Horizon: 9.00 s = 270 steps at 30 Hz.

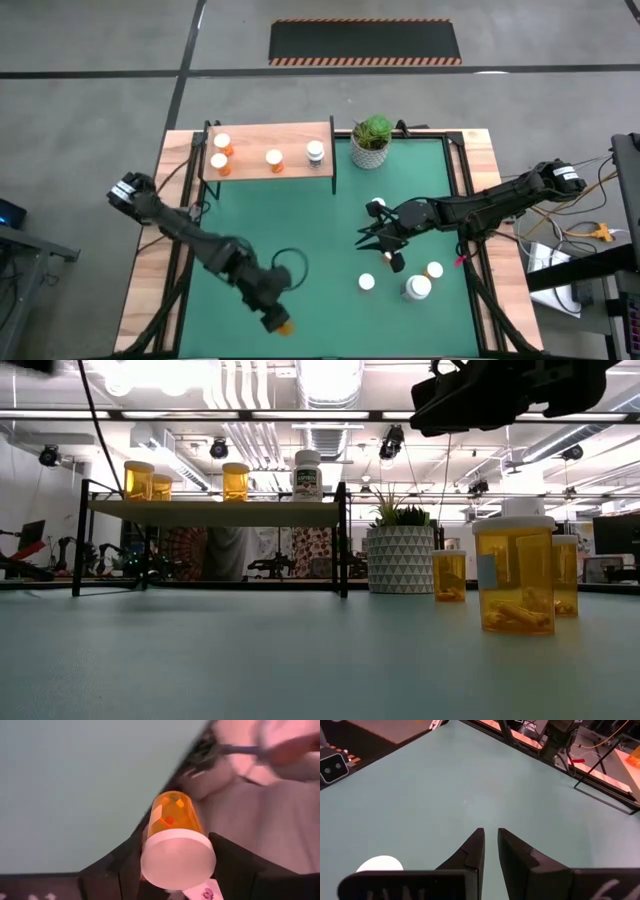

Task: Pick and place medicine bottles onto shelf by color
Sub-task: Put the orange pill bottle on the shelf aligned with the other orange pill bottle

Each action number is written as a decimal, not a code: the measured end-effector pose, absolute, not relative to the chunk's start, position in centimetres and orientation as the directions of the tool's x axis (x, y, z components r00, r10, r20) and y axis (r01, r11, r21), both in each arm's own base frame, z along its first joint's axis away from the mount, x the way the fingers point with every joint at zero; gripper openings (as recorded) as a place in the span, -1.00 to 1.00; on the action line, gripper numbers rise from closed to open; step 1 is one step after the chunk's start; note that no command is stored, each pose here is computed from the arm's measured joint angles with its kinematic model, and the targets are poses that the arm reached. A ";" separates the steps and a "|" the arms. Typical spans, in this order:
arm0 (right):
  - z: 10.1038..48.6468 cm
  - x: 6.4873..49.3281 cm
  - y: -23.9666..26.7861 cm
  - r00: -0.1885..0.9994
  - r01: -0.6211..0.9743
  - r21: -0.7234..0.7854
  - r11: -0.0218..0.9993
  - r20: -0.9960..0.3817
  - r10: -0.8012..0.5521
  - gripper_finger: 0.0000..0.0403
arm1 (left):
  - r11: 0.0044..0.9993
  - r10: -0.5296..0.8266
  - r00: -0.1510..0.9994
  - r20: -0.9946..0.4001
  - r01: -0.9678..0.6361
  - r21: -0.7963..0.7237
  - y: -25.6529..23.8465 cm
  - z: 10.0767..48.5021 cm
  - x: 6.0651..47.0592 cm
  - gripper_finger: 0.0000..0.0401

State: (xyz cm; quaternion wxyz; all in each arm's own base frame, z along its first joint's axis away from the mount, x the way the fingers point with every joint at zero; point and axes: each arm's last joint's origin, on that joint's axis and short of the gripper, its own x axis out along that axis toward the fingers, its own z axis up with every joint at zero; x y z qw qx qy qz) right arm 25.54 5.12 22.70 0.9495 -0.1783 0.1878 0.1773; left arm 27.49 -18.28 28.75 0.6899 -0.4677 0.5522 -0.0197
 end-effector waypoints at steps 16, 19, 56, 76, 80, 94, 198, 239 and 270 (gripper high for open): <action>22.6 25.4 5.1 0.859 -0.409 -0.270 0.871 -0.437 0.268 -0.79 | 0.805 -0.280 0.346 -0.896 -0.424 -0.415 -3.7 42.1 26.0 -0.10; 22.6 25.4 5.1 0.859 -0.410 -0.273 0.870 -0.436 0.268 -0.79 | 0.830 -0.195 0.417 -0.888 -0.412 -0.376 -0.4 43.7 25.4 -0.10; 22.6 25.5 5.0 0.861 -0.402 -0.264 0.876 -0.434 0.265 -0.79 | 0.875 0.252 0.017 -0.968 -0.430 0.220 21.7 35.9 27.8 -0.06; 22.6 25.5 5.0 0.860 -0.402 -0.259 0.878 -0.437 0.265 -0.79 | 0.891 0.204 0.056 -0.977 -0.425 0.162 21.3 35.9 28.1 -0.03; 22.6 25.5 5.0 0.860 -0.402 -0.259 0.878 -0.437 0.265 -0.79 | 0.891 0.198 0.048 -0.979 -0.424 0.160 21.3 35.6 28.0 0.08; 22.6 25.5 5.0 0.860 -0.401 -0.258 0.879 -0.437 0.264 -0.79 | 0.903 0.217 0.078 -0.973 -0.396 0.169 20.5 36.8 27.5 0.16; 22.8 25.6 4.9 0.874 -0.231 0.007 0.973 -0.439 0.211 -0.79 | 0.976 -0.005 0.954 -0.300 0.071 0.208 -5.6 37.6 25.9 -0.92; 23.5 23.8 -2.3 0.545 0.165 -0.100 0.981 -0.820 -0.176 0.48 | 0.969 0.057 0.977 0.205 -0.104 0.225 -3.9 31.2 17.1 -0.92; 15.8 21.6 -3.8 0.619 0.300 -0.041 0.953 -0.752 -0.227 0.62 | 0.962 0.056 0.980 0.191 -0.104 0.253 -4.0 30.7 17.2 -0.92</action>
